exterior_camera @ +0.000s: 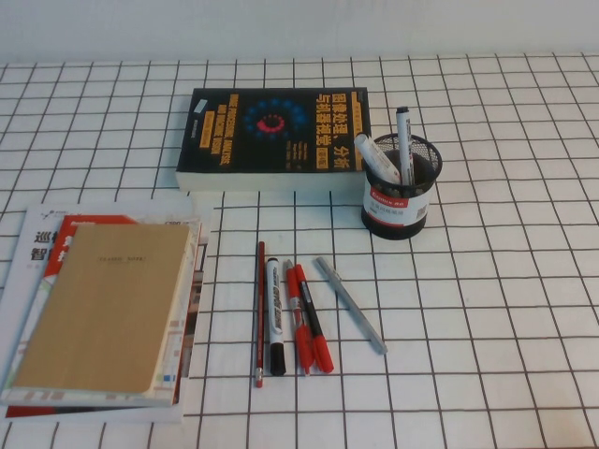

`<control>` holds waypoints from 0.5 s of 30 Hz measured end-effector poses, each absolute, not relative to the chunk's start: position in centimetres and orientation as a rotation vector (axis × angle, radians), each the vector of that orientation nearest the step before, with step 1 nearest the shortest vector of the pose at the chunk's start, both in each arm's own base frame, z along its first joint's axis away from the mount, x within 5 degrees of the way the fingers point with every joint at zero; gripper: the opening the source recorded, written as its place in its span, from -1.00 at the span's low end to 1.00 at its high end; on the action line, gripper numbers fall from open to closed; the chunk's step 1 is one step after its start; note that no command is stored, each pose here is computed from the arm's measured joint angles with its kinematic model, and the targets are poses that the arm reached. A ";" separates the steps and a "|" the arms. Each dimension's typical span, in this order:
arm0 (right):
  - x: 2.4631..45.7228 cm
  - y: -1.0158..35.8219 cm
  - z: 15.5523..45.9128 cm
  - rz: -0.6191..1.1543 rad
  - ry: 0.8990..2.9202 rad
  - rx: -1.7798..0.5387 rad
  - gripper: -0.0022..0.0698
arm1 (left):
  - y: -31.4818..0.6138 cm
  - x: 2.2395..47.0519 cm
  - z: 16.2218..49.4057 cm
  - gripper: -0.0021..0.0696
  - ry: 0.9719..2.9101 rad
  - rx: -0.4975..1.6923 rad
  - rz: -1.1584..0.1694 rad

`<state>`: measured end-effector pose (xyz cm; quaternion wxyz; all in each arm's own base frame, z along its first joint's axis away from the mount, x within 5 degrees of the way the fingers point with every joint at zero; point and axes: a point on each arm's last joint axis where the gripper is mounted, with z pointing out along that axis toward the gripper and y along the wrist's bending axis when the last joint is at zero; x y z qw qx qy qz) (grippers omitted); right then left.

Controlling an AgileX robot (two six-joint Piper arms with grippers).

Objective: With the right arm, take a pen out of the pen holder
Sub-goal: 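Take a marker out of the pen holder and lay it on the table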

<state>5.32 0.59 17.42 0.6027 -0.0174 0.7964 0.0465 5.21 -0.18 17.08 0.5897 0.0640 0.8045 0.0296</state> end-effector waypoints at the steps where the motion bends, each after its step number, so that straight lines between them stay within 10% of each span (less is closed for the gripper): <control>1: 5.3 0.6 17.4 0.108 1.846 -0.040 -0.98 | -0.2 5.2 17.1 -0.95 1.873 0.149 0.069; 15: 5.3 0.6 17.4 0.118 1.846 -0.034 -0.98 | -0.2 5.2 17.1 -0.95 1.873 0.149 0.069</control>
